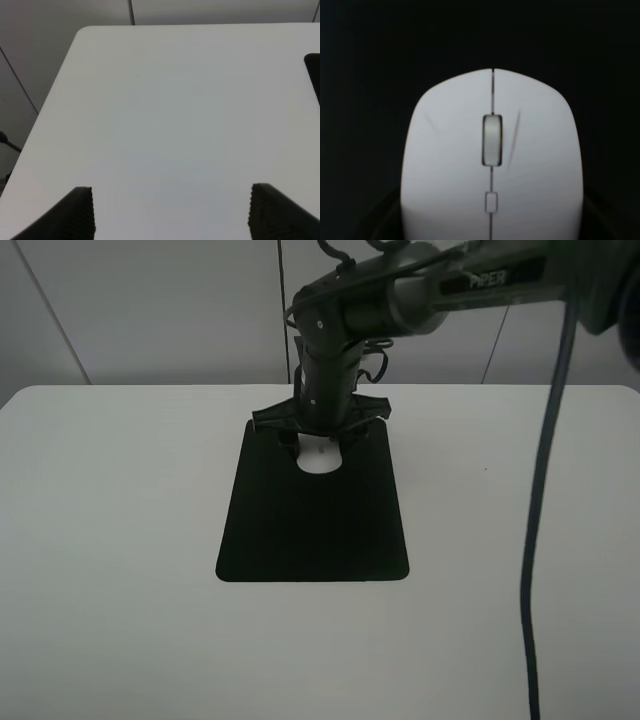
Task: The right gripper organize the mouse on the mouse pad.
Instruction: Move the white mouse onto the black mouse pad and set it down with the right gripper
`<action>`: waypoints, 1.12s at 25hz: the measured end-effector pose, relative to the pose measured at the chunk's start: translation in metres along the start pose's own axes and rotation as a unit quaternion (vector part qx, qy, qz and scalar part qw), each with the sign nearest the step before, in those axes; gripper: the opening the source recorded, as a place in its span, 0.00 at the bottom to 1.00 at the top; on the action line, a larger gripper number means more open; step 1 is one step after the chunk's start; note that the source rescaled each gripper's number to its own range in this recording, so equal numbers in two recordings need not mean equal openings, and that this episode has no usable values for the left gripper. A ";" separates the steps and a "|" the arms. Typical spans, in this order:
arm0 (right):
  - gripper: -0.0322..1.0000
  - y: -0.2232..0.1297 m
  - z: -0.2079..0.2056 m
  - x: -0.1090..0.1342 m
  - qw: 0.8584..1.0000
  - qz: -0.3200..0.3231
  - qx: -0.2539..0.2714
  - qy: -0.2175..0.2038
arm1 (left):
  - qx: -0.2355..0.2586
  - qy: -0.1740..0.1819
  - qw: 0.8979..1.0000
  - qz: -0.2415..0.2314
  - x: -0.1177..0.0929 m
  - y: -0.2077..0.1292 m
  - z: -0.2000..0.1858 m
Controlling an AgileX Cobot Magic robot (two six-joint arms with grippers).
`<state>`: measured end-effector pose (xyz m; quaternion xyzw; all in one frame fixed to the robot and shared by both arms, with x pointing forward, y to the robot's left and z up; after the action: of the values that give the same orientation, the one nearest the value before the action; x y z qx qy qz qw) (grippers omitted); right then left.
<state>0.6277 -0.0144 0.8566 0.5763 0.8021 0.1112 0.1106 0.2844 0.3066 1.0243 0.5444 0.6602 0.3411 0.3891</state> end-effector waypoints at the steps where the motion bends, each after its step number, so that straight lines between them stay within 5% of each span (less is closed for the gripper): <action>1: 0.07 0.000 0.003 0.002 1.000 0.001 0.003 -0.001 | 0.000 0.000 1.000 0.000 0.000 0.000 0.000; 28: 0.07 -0.011 0.042 0.001 0.999 0.030 0.025 -0.025 | 0.000 0.000 1.000 0.000 0.000 0.000 0.000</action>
<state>0.6302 -0.0151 0.8131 0.6054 0.7838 0.0798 0.1126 0.2844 0.3066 1.0243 0.5444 0.6602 0.3411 0.3891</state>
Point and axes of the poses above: a point on each arm's last joint axis where the gripper is mounted, z pointing out along that axis toward the gripper, x along the wrist's bending axis when the last joint is at zero, y = z × x, the point moved 6 cm from there along z, pointing out along that axis toward the gripper, and after that the axes turned 9 degrees about -z, right-handed, at the moved point
